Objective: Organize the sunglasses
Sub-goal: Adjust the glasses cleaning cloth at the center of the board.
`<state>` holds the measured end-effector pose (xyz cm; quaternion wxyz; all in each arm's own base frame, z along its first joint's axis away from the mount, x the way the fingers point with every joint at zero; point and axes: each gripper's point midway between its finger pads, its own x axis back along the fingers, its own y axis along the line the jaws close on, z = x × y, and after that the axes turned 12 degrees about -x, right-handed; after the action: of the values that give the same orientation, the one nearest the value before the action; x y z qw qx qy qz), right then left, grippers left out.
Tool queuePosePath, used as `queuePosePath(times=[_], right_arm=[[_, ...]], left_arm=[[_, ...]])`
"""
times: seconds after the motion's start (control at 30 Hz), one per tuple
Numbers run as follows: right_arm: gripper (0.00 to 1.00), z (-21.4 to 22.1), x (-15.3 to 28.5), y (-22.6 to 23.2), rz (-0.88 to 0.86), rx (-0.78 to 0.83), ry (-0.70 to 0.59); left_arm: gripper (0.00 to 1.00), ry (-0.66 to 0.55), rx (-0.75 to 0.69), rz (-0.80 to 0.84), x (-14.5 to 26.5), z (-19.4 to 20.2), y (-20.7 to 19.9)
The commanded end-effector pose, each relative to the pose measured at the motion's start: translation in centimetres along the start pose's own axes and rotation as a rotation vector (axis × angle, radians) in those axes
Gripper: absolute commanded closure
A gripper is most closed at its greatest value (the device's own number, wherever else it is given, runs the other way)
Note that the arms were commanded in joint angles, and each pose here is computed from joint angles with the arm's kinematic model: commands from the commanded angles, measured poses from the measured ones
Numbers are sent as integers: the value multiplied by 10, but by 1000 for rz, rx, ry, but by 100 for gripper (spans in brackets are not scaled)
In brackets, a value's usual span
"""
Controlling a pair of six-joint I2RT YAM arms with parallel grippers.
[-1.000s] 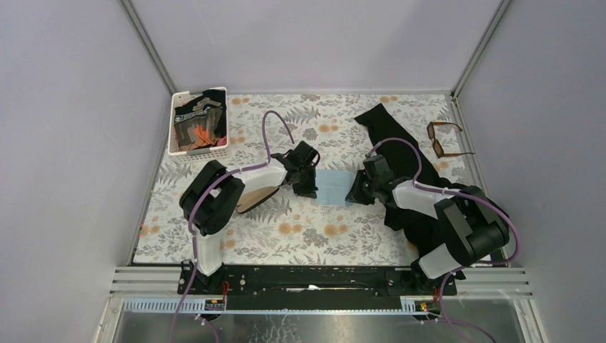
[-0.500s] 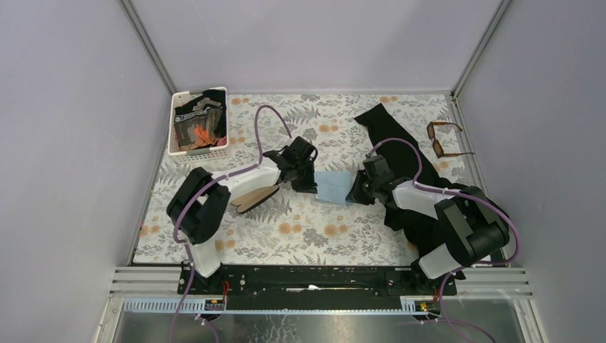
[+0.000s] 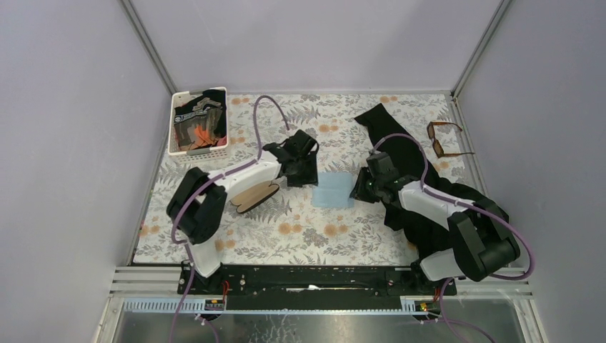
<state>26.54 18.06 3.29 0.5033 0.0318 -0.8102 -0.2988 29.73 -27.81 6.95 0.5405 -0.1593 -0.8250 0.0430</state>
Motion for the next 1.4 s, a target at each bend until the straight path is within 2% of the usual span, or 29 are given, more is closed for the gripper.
queuePosePath(times=[0.0,0.07,0.2,0.27,0.37,0.5,0.67,0.8,0.97,1.23,1.37], right_arm=[[69,-40,1,16,38,91,-85],[68,-53,-5,16,70,108,-101],[66,-80,-20,21,103,109,-121],[62,-88,-28,23,111,116,-123],[59,-98,-40,22,137,138,-116],[58,-105,-51,19,158,143,-107],[58,-102,-63,16,171,153,-67],[62,-93,-67,12,162,145,-42],[66,-83,-70,14,128,133,-7],[78,-82,-66,24,81,136,3],[86,-82,-66,23,85,138,6]], left_arm=[[36,-57,-32,-57,-22,-34,9],[31,-77,-53,-56,-35,-44,14],[31,-120,-97,-17,-52,-58,13],[31,-93,-113,-27,-59,-58,22],[34,-31,-66,15,-73,-60,30],[36,-43,-26,79,-82,-61,35],[49,-3,-41,119,-92,-59,30],[56,42,-53,181,-96,-51,20],[60,56,-55,185,-94,-44,19],[66,84,-51,179,-93,-32,18],[73,85,-52,175,-93,-30,19]])
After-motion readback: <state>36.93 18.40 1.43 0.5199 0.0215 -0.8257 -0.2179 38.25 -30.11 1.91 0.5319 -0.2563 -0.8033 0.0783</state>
